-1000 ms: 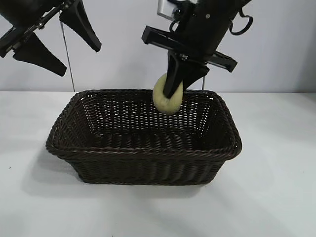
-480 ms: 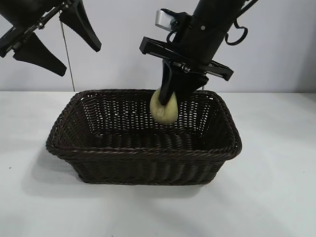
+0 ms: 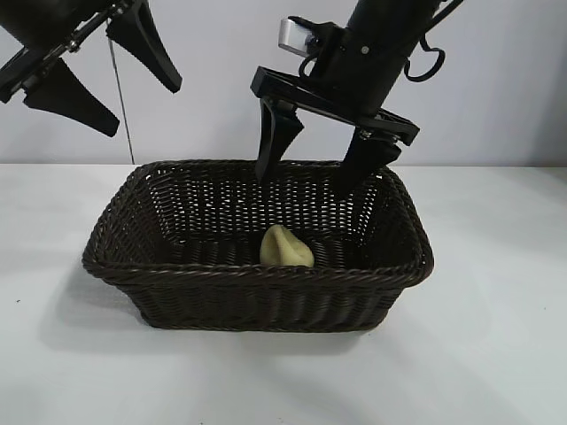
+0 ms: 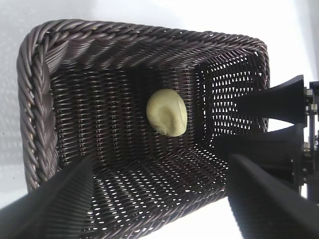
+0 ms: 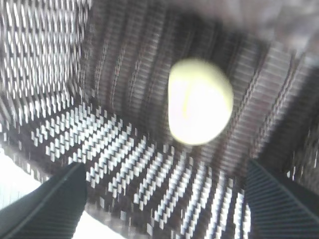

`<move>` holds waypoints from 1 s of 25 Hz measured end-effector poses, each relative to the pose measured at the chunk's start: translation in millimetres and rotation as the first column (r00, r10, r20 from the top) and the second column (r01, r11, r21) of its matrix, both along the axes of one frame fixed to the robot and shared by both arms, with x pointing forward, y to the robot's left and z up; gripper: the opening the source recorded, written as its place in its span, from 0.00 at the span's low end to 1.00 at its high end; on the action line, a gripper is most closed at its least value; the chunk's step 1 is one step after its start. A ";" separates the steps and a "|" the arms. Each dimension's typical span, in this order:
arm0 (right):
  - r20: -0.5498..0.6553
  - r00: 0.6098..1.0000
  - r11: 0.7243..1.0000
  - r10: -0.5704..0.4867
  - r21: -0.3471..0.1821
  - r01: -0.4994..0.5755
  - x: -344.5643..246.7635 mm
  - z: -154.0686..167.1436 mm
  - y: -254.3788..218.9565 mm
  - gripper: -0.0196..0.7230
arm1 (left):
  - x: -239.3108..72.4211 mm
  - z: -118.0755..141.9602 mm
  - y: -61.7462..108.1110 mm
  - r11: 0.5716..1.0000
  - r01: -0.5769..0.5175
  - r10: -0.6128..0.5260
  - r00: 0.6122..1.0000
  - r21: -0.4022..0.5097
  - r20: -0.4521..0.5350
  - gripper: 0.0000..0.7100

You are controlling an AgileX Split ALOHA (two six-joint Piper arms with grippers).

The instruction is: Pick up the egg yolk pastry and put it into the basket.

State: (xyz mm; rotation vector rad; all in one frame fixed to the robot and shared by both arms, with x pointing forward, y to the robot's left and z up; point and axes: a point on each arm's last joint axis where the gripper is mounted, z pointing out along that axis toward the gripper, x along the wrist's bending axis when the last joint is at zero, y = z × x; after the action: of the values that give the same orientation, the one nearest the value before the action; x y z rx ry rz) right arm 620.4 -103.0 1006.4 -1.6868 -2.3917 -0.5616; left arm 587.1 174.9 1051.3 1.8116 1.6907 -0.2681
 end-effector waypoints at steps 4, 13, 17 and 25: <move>-0.036 0.999 1.000 0.015 -0.011 -0.015 -3.9 0.3 -1.0 0.87 | -0.1 0.0 0.0 1.000 0.000 0.000 1.000 0.000 -0.001 0.76; 0.063 0.997 0.998 0.051 -0.033 -0.049 -8.8 51.8 -7.4 0.87 | -0.3 -0.1 -0.1 1.000 0.003 -0.003 1.000 0.000 -0.003 0.76; 0.125 0.992 0.998 0.034 -0.058 -0.027 -8.9 71.3 -14.9 0.87 | -0.6 -0.1 -0.1 1.000 0.005 -0.005 1.000 0.000 -0.005 0.76; 0.159 0.983 0.993 -0.087 -0.063 0.098 2.2 88.6 -66.4 0.87 | -2.6 -0.6 -0.4 1.000 0.018 -0.018 1.000 0.000 -0.023 0.76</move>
State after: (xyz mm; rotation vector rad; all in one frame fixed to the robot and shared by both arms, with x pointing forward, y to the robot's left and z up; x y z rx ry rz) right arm 622.7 -169.4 1095.1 -1.8564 -2.4766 -0.6545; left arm 584.5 174.6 1050.7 1.8321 1.6910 -0.2978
